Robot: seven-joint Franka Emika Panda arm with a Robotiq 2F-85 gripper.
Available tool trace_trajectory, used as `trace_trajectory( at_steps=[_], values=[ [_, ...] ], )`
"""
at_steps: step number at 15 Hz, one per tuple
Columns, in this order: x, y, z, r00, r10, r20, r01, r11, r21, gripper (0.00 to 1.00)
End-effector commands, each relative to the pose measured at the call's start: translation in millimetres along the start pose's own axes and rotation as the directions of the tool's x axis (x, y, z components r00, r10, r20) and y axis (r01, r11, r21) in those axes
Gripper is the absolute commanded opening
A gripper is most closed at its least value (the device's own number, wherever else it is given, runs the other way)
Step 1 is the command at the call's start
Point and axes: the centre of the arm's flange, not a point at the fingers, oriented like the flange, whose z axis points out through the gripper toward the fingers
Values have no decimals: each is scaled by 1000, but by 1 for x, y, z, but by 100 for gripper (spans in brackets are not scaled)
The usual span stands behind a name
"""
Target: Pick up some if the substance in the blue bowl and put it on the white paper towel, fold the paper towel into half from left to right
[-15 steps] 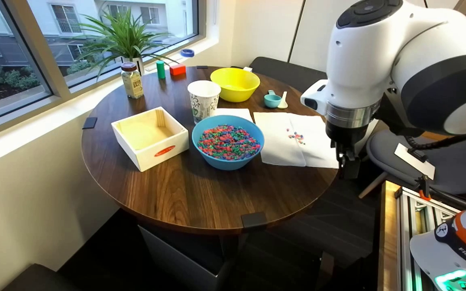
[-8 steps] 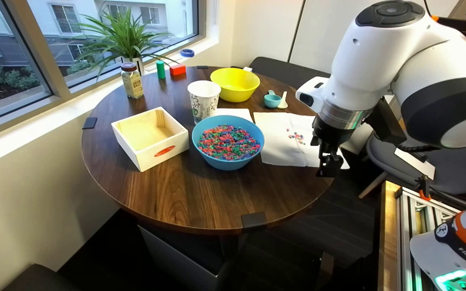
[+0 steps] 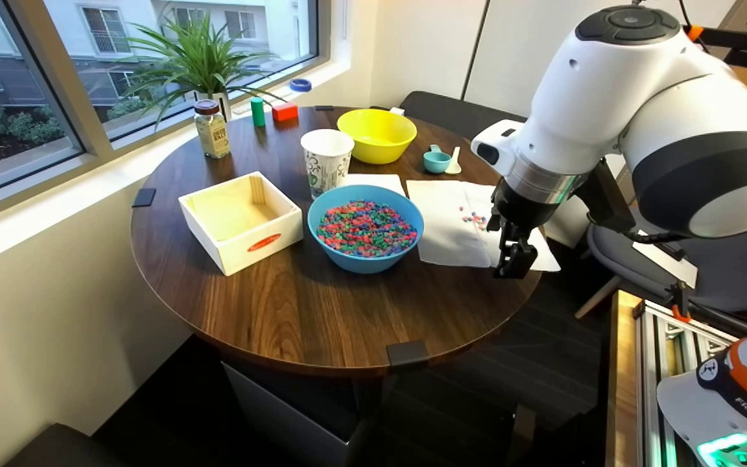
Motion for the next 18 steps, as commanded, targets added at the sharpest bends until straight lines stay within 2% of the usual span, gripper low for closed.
trace_trajectory(
  at_steps=[1, 2, 3, 4, 8, 10, 11, 12, 14, 17, 18],
  values=[
    [-1, 4, 11, 1000, -1, -12, 1, 1000, -4, 72],
    [-1, 5, 13, 1000, 0, -11, 0, 1000, -2, 71],
    [0, 5, 14, 1000, 0, -10, 0, 1000, 1, 76],
    [0, 5, 15, 1000, 0, -10, 0, 1000, 2, 72],
    [1, 5, 20, 1000, 2, -4, -2, 1000, 11, 71],
    [1, 6, 20, 1000, 1, -3, -1, 1000, 13, 60],
    [1, 6, 20, 1000, 1, -3, -1, 1000, 14, 51],
    [2, 6, 20, 1000, 0, -3, 0, 1000, 14, 49],
    [2, 6, 20, 1000, -1, -3, 1, 1000, 14, 33],
    [3, 7, 19, 1000, -2, -3, 2, 1000, 16, 18],
    [4, 7, 20, 1000, -2, -2, 2, 1000, 16, 19]
  ],
)
